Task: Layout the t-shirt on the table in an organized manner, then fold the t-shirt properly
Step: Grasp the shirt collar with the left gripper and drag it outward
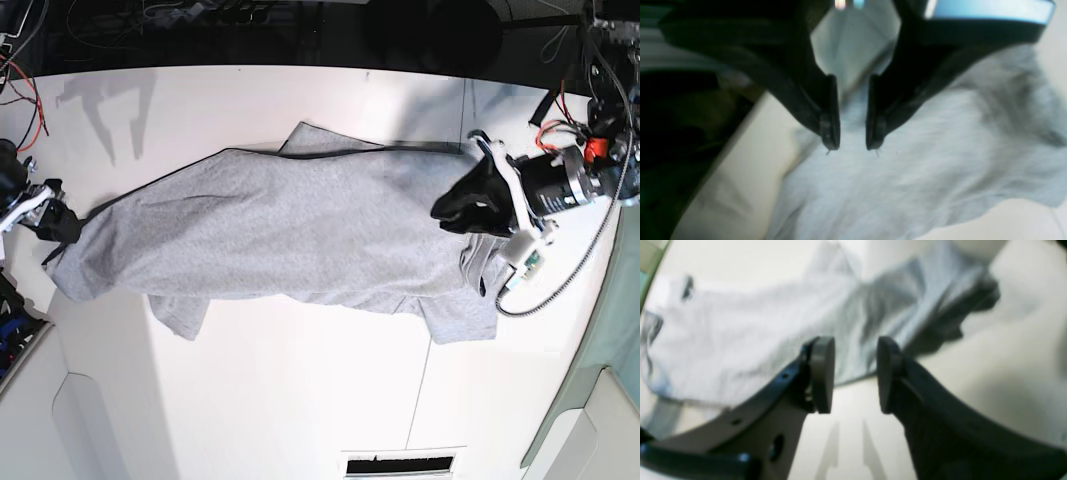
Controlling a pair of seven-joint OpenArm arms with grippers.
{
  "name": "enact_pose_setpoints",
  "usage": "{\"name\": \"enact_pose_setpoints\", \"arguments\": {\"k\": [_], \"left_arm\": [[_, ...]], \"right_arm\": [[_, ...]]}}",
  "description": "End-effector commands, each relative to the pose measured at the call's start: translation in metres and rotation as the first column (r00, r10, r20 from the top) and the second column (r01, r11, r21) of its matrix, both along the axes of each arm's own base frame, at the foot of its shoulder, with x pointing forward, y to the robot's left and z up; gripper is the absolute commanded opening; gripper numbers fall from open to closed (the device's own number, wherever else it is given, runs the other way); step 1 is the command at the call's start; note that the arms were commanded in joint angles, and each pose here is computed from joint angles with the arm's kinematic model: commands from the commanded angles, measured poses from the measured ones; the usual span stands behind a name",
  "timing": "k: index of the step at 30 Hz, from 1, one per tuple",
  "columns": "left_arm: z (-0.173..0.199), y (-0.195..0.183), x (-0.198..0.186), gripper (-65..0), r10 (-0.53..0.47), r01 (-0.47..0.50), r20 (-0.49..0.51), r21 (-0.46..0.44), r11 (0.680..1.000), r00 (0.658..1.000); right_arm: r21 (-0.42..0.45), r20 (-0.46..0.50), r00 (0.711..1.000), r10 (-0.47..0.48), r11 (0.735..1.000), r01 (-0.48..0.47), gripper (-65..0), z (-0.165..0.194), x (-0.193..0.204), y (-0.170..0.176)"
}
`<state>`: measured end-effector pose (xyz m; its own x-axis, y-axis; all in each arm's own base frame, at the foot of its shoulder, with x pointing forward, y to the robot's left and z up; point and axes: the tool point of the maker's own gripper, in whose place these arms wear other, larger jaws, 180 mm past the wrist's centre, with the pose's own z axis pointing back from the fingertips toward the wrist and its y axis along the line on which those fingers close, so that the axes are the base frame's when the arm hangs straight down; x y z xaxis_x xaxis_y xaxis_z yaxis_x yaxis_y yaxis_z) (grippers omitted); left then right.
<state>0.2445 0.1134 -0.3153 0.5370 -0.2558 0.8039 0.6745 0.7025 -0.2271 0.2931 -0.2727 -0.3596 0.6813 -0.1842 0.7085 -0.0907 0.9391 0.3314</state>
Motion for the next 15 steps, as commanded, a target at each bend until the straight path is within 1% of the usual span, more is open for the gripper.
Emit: {"name": "enact_pose_setpoints", "arguments": {"k": [1, 2, 5, 6, 9, 12, 15], "left_arm": [[0.007, -0.009, -0.009, -46.9, -0.016, 0.016, 0.023, -0.024, 1.0, 1.0], [0.003, -0.017, -0.018, -44.9, -0.012, 0.012, 0.019, -0.031, 0.999, 1.0], [-0.015, -0.033, -0.032, -33.4, -0.003, 0.003, 0.01, -0.015, 1.0, 1.0], [-0.02, -0.041, -0.035, -31.8, -0.019, 0.019, 0.01, -0.004, 1.0, 1.0], [-0.031, -0.072, -0.046, -31.8, -0.111, 0.11, 0.043, 0.042, 0.993, 0.993], [-0.048, -0.093, -0.048, -31.8, -0.143, 0.129, 0.079, 0.153, 0.98, 0.987], [-0.07, -0.107, -0.049, -31.9, -0.173, 0.148, 0.088, 0.239, 0.96, 0.981]], "right_arm": [[-0.014, 0.039, 0.999, -0.004, 1.0, 0.005, -43.7, 0.011, 0.002, -0.008], [-0.007, 0.026, 1.0, -0.008, 1.0, 0.008, -43.7, 0.005, -0.004, -0.006], [0.022, 0.008, 1.0, -0.018, 1.0, 0.018, -43.7, -0.007, -0.012, 0.005], [0.03, 0.005, 1.0, -0.021, 0.999, 0.02, -43.7, -0.01, -0.013, 0.009], [0.048, 0.005, 1.0, -0.03, 0.998, 0.029, -43.7, -0.016, -0.014, 0.018], [0.058, 0.016, 0.999, -0.038, 0.998, 0.037, -43.7, -0.017, -0.012, 0.023], [0.062, 0.028, 0.999, -0.043, 0.997, 0.041, -43.7, -0.015, -0.01, 0.023]]}}
